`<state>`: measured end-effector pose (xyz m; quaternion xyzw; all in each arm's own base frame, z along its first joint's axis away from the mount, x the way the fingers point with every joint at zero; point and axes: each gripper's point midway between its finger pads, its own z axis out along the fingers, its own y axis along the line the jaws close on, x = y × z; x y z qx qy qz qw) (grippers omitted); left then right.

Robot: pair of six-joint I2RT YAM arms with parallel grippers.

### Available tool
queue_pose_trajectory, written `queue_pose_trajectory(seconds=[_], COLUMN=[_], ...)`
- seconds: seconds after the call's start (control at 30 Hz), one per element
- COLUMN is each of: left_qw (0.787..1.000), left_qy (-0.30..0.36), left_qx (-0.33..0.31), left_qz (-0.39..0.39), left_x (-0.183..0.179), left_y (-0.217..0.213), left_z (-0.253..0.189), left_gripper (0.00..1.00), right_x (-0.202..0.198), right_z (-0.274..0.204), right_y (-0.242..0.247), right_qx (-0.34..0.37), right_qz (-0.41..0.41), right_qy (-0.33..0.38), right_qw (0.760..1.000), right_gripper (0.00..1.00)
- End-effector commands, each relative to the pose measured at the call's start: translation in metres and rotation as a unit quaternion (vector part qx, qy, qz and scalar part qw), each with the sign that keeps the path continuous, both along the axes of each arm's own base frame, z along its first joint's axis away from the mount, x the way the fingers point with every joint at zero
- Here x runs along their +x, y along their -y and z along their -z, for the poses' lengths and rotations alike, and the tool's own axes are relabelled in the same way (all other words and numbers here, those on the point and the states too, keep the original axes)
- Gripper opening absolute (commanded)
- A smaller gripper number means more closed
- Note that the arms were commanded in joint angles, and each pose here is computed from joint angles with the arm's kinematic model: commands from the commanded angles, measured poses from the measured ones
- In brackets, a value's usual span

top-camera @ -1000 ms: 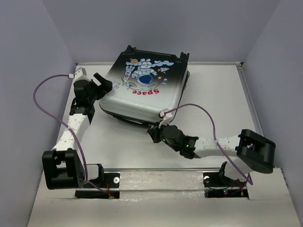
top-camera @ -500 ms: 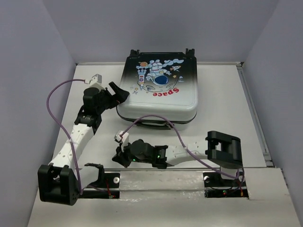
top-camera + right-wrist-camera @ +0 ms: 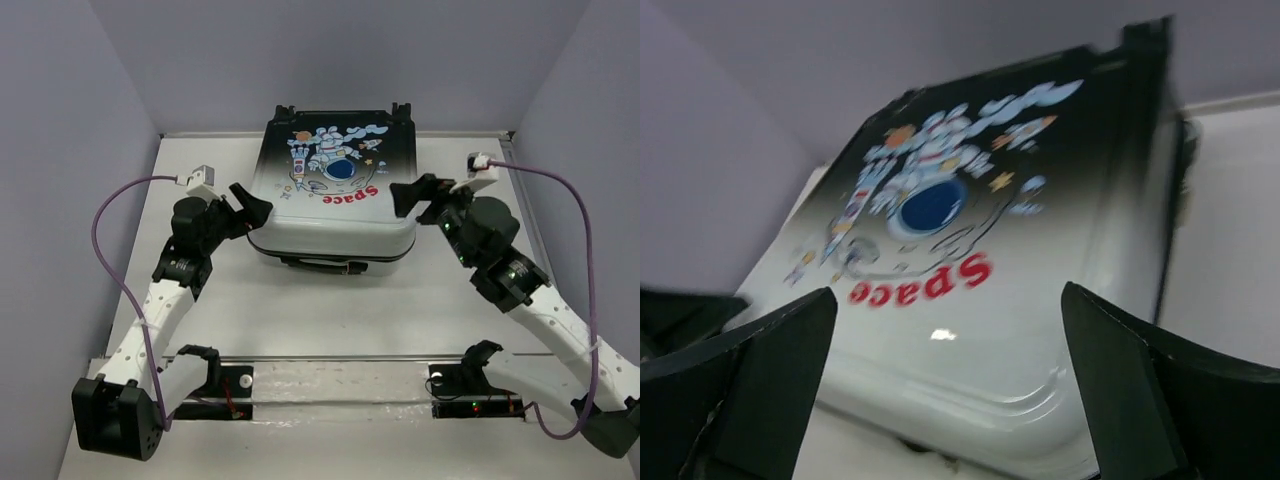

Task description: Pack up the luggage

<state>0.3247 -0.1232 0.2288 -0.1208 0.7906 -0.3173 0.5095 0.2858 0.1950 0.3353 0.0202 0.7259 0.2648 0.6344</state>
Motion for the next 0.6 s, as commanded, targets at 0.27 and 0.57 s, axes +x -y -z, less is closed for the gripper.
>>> queue_pose_trajectory(seconds=[0.27, 0.57], left_qw=[0.999, 0.992], left_qy=[-0.004, -0.011], left_qx=[0.015, 0.021], left_qz=[0.05, 0.123], left_x=[-0.01, -0.045], left_y=[0.021, 0.07], left_z=[0.011, 0.024], left_gripper=[0.99, 0.99], right_x=[0.146, 0.179], right_z=[0.063, 0.091], right_y=[0.052, -0.017], right_qx=[0.007, 0.074], right_qz=[-0.044, -0.244], right_qy=[-0.161, -0.205], right_qw=[0.986, 0.945], right_gripper=[1.0, 0.93])
